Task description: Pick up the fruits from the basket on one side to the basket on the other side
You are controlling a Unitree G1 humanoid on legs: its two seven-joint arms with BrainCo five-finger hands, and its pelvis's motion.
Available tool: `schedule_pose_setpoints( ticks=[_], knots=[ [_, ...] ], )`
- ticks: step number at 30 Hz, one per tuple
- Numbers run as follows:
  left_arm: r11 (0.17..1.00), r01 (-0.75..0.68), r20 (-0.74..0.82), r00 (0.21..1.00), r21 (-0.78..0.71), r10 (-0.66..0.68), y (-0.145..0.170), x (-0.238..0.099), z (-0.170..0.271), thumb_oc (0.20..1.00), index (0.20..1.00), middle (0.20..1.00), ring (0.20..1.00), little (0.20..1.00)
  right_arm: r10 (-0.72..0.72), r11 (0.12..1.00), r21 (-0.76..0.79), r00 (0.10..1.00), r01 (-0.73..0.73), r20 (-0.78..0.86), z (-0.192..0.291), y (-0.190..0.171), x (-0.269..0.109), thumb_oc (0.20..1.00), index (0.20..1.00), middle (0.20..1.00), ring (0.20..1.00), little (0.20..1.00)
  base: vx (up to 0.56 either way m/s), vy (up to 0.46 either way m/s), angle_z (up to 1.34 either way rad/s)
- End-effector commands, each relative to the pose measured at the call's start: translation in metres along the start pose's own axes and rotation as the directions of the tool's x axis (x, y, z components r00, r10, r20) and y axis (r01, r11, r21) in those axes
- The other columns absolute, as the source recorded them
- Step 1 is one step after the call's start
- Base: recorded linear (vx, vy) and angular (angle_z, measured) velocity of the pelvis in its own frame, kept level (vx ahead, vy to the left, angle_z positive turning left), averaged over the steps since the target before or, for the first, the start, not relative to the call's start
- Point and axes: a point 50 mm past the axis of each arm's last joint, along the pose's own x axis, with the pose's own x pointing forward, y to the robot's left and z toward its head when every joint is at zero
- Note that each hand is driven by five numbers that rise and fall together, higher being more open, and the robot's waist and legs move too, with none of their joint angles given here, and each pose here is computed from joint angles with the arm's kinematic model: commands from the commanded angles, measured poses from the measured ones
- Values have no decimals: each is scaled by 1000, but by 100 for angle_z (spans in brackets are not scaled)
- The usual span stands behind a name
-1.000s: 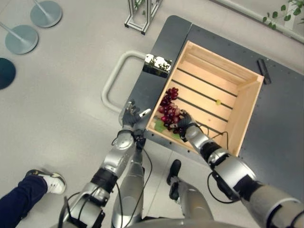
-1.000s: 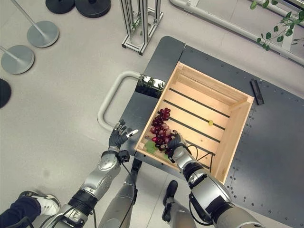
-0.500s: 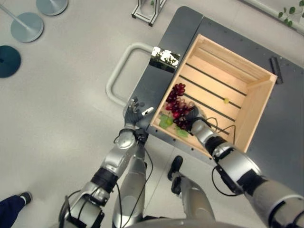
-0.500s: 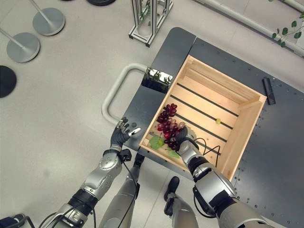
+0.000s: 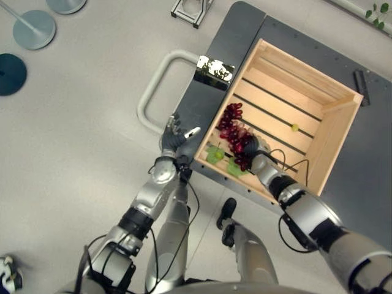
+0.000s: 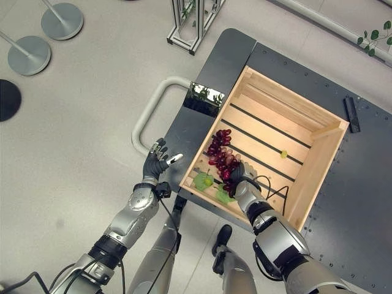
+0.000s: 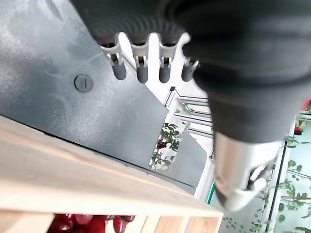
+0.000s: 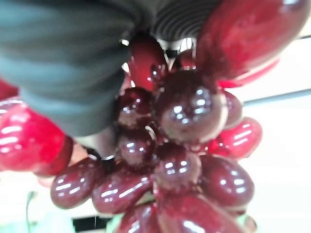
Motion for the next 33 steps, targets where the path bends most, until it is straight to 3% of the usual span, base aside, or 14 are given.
schedule_pose_setpoints(
  ticks=[1,9,15,19,21,22,24,25,27,33],
  knots=[
    [997,65,164,985,-38,-58,-16,0,33,1000,1000,1000,1000,1000,131,991,40,990,-129,-45,-8,36,-13,200,200,200,200,200,0,0,0],
    [999,47,141,989,-26,-43,-11,-1,27,1000,1000,1000,1000,1000,133,987,97,990,-128,-44,-11,37,-14,200,200,200,200,200,0,0,0],
    [999,7,115,993,35,-11,3,0,17,1000,1000,1000,1000,1000,45,985,158,992,-63,119,26,14,-9,200,200,200,200,200,0,0,0],
    [990,-103,151,985,101,87,34,0,22,1000,1000,1000,1000,1000,-121,985,154,938,74,324,34,-45,-11,200,200,200,200,200,-6,-3,-1],
    [984,-124,155,982,126,104,45,-2,22,1000,1000,1000,1000,1000,-212,974,153,909,168,358,29,-82,-13,200,200,200,200,200,-5,-29,-7],
    [984,-123,155,982,126,103,44,-1,22,1000,1000,1000,1000,1000,-214,974,153,909,169,357,29,-82,-13,200,200,200,200,200,-5,-20,-5],
    [974,-123,128,987,192,100,62,-6,17,1000,1000,1000,1000,1000,-328,943,102,838,316,435,26,-151,-26,200,200,200,200,200,-3,-9,-2],
    [974,-122,129,987,192,98,62,-6,17,1000,1000,1000,1000,1000,-329,943,102,838,318,435,26,-152,-26,200,200,200,200,200,11,-11,-4],
    [959,-93,106,992,267,67,71,-8,15,1000,1000,1000,1000,1000,-353,915,17,778,404,520,38,-197,-44,200,200,200,200,200,6,3,-2],
    [943,10,50,998,333,-28,73,-11,12,1000,1000,1000,1000,1000,-291,848,-178,719,499,631,78,-251,-72,200,200,200,200,200,11,5,-8]
  ],
)
